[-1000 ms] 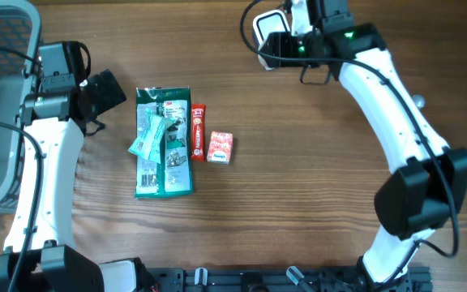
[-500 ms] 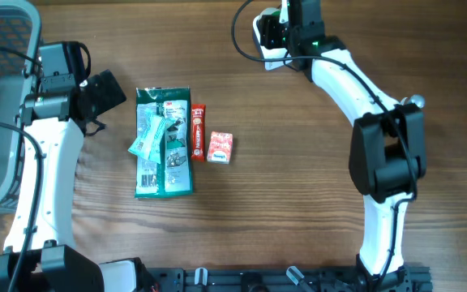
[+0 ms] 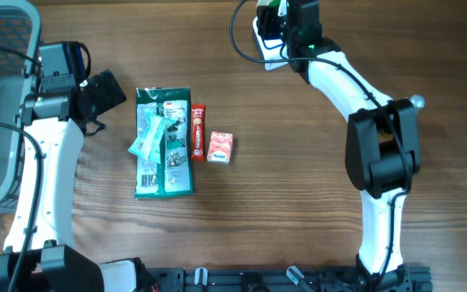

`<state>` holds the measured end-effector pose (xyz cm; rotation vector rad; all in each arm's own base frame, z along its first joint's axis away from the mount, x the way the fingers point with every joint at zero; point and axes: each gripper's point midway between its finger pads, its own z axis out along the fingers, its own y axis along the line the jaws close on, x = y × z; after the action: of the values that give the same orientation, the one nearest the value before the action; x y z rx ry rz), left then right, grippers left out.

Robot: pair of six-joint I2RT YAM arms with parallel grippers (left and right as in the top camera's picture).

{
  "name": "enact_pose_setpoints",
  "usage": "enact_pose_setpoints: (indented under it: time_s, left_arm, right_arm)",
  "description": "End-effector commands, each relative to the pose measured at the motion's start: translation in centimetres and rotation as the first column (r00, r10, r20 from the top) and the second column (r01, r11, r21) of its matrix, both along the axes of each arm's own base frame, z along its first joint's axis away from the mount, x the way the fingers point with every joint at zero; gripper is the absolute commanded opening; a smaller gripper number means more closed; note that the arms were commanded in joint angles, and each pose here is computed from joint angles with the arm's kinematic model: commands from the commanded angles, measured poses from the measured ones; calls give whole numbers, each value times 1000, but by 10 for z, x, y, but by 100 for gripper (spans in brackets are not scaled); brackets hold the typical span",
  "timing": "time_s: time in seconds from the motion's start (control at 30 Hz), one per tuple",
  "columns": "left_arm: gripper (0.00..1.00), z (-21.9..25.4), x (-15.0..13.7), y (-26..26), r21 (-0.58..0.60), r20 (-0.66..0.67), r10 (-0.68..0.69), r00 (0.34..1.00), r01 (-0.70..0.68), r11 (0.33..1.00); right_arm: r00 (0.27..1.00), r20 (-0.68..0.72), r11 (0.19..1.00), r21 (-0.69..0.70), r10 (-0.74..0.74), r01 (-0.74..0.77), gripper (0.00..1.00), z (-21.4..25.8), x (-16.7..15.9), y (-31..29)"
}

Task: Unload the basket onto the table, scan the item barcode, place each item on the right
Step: 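Lower green-lid jar beside soap bottle on right with right gripper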

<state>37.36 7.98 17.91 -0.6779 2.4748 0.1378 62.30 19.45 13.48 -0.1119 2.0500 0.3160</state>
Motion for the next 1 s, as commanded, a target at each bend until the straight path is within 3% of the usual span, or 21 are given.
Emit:
enact_pose_setpoints:
  time_s: [0.0, 0.1, 0.23, 0.33, 0.43, 0.57, 0.7, 0.8, 0.97]
  left_arm:
    - [100, 3, 1, 3, -3, 13, 17, 1000, -17, 1000]
    - [100, 3, 1, 3, -3, 13, 17, 1000, -17, 1000]
    - [100, 3, 1, 3, -3, 13, 17, 1000, -17, 1000]
    - [100, 3, 1, 3, -3, 13, 17, 1000, -17, 1000]
    - [100, 3, 1, 3, -3, 13, 17, 1000, -17, 1000]
    - [100, 3, 1, 3, -3, 13, 17, 1000, -17, 1000]
    - [100, 3, 1, 3, -3, 13, 17, 1000, -17, 1000]
    - [100, 3, 1, 3, -3, 13, 17, 1000, -17, 1000]
    - [100, 3, 1, 3, -3, 13, 17, 1000, -17, 1000]
  right_arm:
    - [1000, 25, 1000, -10, -11, 11, 36, -5, 8, -3]
    - [999, 49, 1000, -2, -16, 16, 36, 1, 11, -6]
    - [990, 142, 1000, -1, -20, 20, 35, 68, 5, -17]
    - [990, 140, 999, -51, -4, 11, 35, 110, -16, -29]
    - [1000, -23, 995, -97, -14, 11, 34, 124, -64, -49]
    - [933, -354, 982, -191, -63, -6, 42, 89, -139, -90]
    - [714, -686, 963, -261, -140, -62, 48, 22, -215, -129]
    - [613, -770, 959, -274, -175, -69, 49, -19, -243, -143]
    - [517, -832, 957, -280, -203, -74, 48, -75, -277, -154]
